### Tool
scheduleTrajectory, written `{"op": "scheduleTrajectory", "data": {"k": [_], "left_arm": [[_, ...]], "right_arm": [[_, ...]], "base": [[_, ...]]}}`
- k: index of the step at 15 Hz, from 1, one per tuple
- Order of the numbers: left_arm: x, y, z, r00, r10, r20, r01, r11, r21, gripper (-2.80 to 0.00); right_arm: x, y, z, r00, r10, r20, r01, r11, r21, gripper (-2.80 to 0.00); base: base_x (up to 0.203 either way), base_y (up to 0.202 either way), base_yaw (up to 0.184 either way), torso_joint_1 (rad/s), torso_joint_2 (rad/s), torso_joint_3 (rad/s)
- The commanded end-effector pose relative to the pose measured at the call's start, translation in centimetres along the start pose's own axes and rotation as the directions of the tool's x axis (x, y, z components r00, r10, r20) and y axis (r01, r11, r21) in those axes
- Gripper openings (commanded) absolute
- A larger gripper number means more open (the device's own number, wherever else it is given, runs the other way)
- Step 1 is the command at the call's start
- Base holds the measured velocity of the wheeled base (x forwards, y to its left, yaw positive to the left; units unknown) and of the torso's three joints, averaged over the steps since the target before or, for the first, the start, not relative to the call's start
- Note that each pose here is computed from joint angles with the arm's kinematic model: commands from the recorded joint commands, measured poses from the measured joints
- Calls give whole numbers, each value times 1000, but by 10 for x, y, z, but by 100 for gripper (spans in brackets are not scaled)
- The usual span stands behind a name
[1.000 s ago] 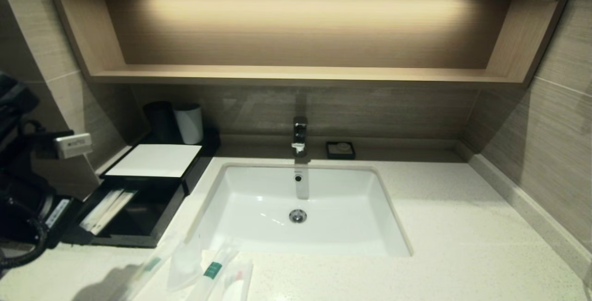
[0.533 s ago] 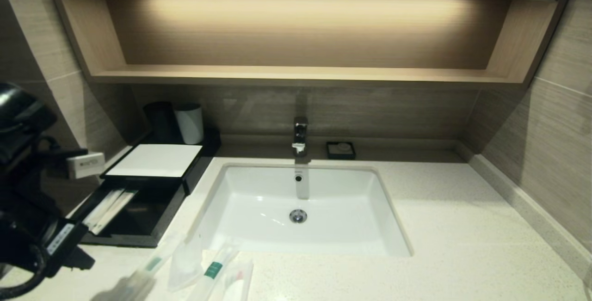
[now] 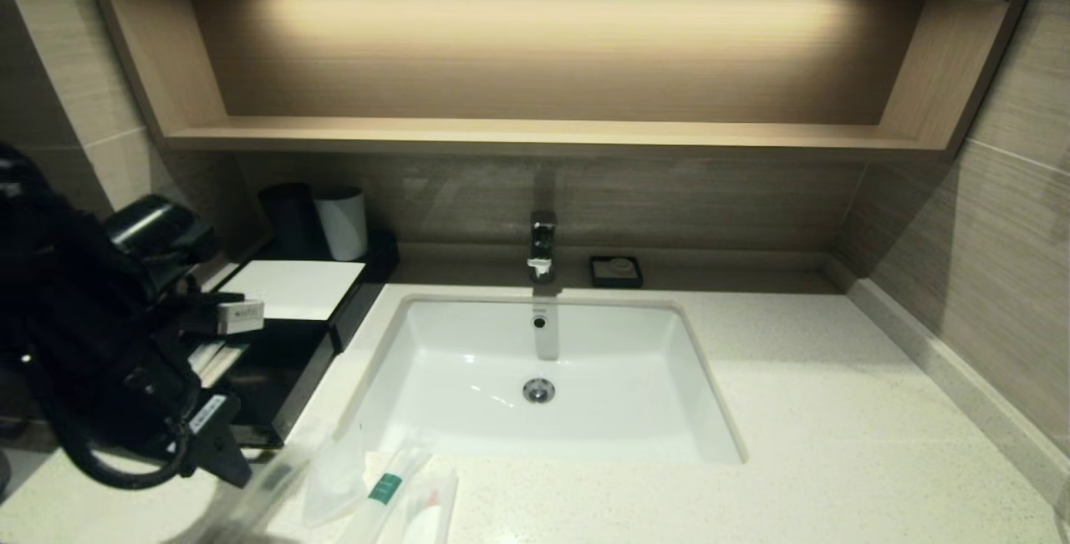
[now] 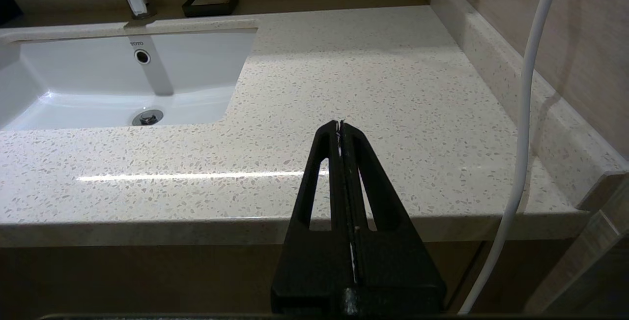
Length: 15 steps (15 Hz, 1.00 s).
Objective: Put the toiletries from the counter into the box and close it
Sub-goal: Pick up the bathroom toiletry
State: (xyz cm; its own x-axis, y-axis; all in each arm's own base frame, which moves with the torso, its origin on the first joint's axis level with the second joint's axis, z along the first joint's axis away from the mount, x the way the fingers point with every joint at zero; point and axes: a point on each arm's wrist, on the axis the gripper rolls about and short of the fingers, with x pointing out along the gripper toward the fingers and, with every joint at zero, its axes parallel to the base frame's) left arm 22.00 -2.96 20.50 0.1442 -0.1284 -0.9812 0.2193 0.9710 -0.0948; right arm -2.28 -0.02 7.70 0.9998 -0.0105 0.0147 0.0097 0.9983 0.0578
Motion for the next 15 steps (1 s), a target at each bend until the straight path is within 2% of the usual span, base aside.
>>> {"op": "scheduleTrajectory", "data": {"k": [1, 4, 7, 15], "left_arm": [[19, 3, 15, 999, -6, -44, 6, 1000, 2, 0], [38, 5, 28, 998, -8, -57, 8, 1000, 7, 0], [55, 4, 44, 999, -11, -35, 11, 1000, 24, 0], [68, -8, 50, 998, -49, -40, 52, 996, 67, 0]], "right_arm": [[0, 0, 0, 1000, 1, -1, -1, 1000, 1, -280], [0, 0, 0, 1000, 1, -1, -1, 1000, 1, -280], [0, 0, 0, 1000, 0, -1, 0, 1000, 1, -280], [0, 0, 0, 1000, 1, -1, -1, 1000, 1, -280]], "base": [[0, 0, 0, 0, 0, 0], [0, 0, 0, 0, 0, 0], [0, 0, 0, 0, 0, 0], [0, 0, 0, 0, 0, 0]]}}
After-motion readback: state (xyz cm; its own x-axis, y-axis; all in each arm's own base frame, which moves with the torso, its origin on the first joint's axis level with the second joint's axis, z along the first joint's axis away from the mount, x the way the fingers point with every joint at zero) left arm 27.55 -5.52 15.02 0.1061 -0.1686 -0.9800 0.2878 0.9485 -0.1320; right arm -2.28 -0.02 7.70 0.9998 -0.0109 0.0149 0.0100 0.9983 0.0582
